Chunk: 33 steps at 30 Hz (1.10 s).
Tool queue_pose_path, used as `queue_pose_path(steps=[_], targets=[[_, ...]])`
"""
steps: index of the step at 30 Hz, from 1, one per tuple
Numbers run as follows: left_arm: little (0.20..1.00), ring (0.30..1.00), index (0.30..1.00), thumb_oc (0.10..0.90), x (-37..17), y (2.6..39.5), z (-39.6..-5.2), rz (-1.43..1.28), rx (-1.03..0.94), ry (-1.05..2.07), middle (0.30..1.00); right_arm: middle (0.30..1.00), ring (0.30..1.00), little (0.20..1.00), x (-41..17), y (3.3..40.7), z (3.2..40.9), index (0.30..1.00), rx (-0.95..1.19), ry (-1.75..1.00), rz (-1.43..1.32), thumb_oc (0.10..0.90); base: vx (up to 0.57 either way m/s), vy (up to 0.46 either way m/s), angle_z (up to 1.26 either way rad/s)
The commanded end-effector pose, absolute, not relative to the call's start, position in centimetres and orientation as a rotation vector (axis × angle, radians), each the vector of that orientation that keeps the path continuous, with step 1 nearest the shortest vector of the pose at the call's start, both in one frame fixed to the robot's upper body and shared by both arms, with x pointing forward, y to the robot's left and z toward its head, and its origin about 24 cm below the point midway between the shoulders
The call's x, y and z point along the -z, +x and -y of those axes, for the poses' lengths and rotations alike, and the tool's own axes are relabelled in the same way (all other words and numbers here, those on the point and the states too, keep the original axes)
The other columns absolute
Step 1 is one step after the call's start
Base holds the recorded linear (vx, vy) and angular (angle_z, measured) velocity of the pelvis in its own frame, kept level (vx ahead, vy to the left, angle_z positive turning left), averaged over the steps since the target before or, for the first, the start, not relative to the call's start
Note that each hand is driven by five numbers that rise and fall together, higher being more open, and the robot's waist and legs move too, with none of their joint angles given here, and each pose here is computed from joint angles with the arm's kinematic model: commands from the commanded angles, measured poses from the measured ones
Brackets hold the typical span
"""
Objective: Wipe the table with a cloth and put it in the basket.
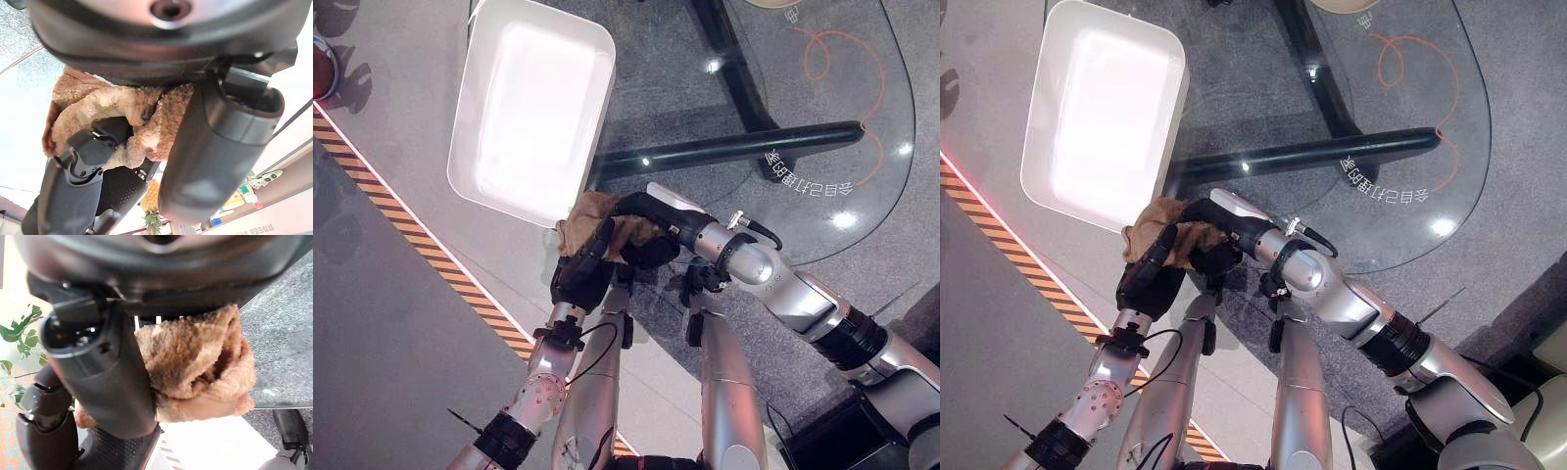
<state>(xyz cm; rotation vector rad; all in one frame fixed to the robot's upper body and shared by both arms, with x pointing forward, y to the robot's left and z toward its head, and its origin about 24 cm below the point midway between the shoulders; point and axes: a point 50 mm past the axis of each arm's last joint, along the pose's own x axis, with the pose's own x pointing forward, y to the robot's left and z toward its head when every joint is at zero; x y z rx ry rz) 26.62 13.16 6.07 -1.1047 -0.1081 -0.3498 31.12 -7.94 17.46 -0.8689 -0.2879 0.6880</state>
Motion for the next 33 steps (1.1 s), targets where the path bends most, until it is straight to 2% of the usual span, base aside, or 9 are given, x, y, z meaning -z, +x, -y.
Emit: queue_pose_path(steps=[1,3,4,6,7,9,10,33], targets=[[0.551,0.601,0.601,0.451,-14.8,26.5,-9.3,0.443,0.740,-1.164,0.601,0.300,0.300,0.200,-17.1,26.0,2.5,0.300,-1.000,-0.765,0.456,0.100,0.00,-0.001,0.03],[0.367,0.444,0.444,0.267,-14.8,26.4,-9.3,0.448,0.737,-1.172,0.444,0.300,0.300,0.200,-17.2,26.0,2.4,0.300,-0.994,-0.750,0.456,0.100,0.00,0.000,0.00],[0.225,0.321,0.321,0.125,-14.8,26.4,-9.3,0.458,0.740,-1.178,0.321,0.300,0.300,0.200,-17.2,26.0,2.4,0.300,-0.989,-0.742,0.457,0.100,0.00,0.000,0.00],[0.200,0.300,0.300,0.100,-14.8,26.4,-9.2,0.464,0.742,-1.181,0.300,0.300,0.300,0.200,-17.2,26.0,2.4,0.300,-0.983,-0.735,0.456,0.100,0.00,0.000,0.00],[0.200,0.300,0.300,0.100,-14.8,26.4,-9.2,0.464,0.742,-1.182,0.300,0.359,0.359,0.269,-17.2,26.0,2.4,0.359,-0.982,-0.732,0.456,0.169,0.00,0.000,0.00],[0.200,0.300,0.300,0.100,-14.8,26.4,-9.2,0.471,0.741,-1.187,0.300,0.589,0.589,0.538,-17.4,26.0,2.4,0.589,-0.972,-0.721,0.463,0.438,0.00,0.000,0.00],[0.200,0.300,0.300,0.100,-14.9,26.4,-9.2,0.476,0.745,-1.188,0.300,0.900,0.900,0.900,-17.5,26.0,2.4,0.900,-0.965,-0.711,0.465,0.800,0.00,0.000,0.00],[0.200,0.300,0.300,0.100,-14.8,26.4,-10.0,0.502,0.726,-1.160,0.300,0.900,0.900,0.900,-21.1,26.3,5.3,0.900,-0.749,-0.505,0.633,0.800,0.00,0.000,0.00]])
